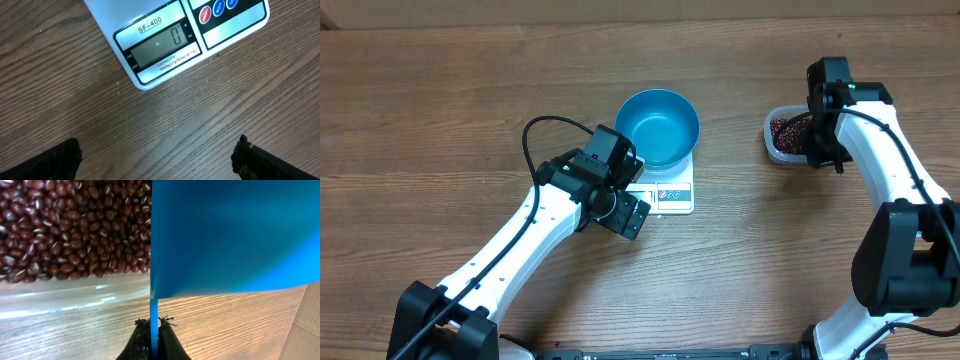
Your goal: Scoop item into bowl and weigh 150g on scale
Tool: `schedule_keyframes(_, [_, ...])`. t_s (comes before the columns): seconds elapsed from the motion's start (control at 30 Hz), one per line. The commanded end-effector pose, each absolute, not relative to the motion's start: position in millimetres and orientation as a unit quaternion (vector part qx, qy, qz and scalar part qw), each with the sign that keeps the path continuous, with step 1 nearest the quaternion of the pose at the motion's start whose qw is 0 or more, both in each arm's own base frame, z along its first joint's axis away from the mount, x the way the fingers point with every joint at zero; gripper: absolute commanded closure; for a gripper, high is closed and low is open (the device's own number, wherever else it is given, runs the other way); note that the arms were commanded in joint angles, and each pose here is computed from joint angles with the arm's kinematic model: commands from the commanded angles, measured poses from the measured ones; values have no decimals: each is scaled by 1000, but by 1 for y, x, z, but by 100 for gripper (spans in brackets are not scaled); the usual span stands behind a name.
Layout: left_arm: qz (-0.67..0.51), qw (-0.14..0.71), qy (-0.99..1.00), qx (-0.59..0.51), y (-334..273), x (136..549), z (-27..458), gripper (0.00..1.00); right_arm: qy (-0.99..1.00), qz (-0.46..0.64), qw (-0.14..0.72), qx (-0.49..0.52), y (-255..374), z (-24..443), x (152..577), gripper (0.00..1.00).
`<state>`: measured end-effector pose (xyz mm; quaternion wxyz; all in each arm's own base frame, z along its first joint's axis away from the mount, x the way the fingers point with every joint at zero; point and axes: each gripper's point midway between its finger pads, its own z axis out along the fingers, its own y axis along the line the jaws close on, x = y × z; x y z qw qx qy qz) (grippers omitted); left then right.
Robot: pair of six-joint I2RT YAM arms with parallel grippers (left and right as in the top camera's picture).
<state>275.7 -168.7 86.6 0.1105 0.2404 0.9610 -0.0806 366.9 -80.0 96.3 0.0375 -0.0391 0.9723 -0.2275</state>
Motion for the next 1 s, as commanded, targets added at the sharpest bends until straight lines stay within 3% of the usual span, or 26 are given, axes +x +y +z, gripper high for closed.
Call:
schedule_keyframes(0.0, [-80, 123, 958, 247, -168, 278, 93, 0, 969, -242, 29, -43, -84, 88, 362, 96])
schedule_keyframes(0.97, [-80, 123, 958, 247, -168, 278, 93, 0, 976, -215, 25, -31, -88, 63, 353, 96])
